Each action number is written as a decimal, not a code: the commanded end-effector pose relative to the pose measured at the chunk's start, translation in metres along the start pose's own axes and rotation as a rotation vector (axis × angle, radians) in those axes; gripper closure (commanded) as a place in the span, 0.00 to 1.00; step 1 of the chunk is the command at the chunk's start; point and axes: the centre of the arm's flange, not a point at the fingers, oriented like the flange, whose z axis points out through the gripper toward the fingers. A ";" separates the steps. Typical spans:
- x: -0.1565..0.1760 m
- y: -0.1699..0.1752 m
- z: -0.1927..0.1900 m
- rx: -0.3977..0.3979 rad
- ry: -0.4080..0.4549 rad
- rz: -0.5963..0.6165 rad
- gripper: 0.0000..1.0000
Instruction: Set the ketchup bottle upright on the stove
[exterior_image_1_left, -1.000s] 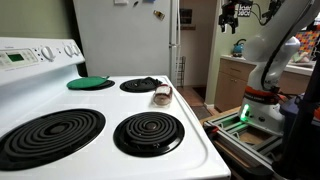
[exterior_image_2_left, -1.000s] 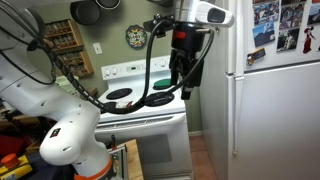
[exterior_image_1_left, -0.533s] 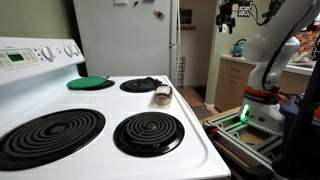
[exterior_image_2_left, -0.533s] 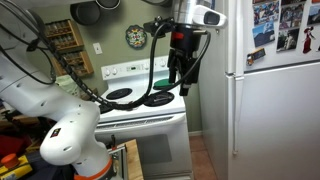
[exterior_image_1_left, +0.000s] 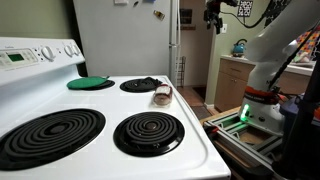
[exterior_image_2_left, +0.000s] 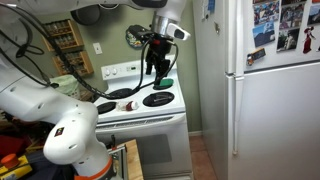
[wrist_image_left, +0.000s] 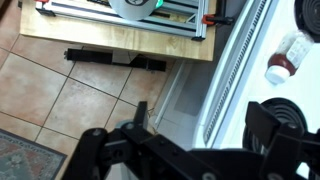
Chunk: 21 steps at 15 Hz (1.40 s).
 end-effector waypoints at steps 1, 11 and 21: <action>-0.001 -0.009 0.002 -0.010 -0.003 -0.014 0.00; 0.012 -0.092 0.036 -0.077 -0.051 -0.323 0.00; 0.015 -0.231 0.134 -0.281 -0.018 -0.875 0.00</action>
